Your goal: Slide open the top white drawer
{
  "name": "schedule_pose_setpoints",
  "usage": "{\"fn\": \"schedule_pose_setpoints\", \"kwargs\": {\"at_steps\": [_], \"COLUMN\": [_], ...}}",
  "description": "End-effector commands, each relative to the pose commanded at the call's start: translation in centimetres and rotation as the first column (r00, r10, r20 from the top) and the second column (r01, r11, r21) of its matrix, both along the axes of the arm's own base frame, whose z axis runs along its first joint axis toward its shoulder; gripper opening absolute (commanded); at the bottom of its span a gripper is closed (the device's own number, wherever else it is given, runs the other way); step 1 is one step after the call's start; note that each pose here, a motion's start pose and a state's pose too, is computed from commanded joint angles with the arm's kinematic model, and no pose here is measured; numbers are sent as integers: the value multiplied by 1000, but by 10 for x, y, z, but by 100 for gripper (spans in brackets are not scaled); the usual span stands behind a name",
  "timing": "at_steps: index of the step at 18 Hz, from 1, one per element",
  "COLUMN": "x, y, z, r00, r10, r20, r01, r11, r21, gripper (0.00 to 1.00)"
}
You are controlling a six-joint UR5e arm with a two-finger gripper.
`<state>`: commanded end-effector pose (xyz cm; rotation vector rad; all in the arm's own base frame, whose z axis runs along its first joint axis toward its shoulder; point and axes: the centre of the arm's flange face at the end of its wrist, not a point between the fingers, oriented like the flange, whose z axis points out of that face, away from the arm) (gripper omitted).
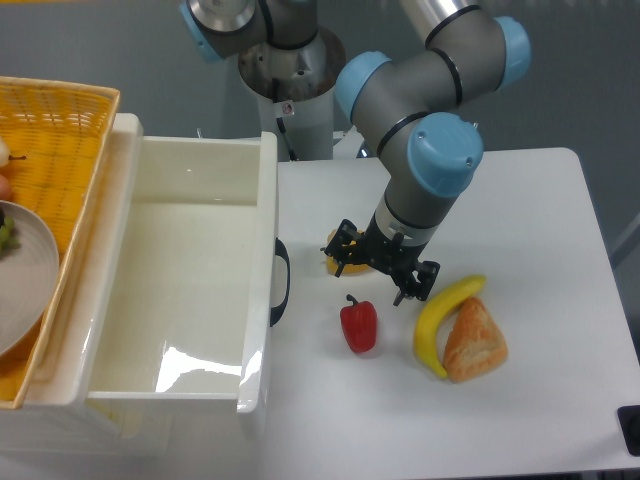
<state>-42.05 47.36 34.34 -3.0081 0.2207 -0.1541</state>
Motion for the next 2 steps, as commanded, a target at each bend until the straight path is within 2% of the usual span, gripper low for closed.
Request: {"fn": "schedule_pose_setpoints", "kwargs": {"at_steps": [2], "x": [-3], "y": [-5], "z": [3], "r00": [1000], "r10": [0], "r20": [-2], "r01": [0], "r11": [1000], "r21": [2], "gripper": [100]}}
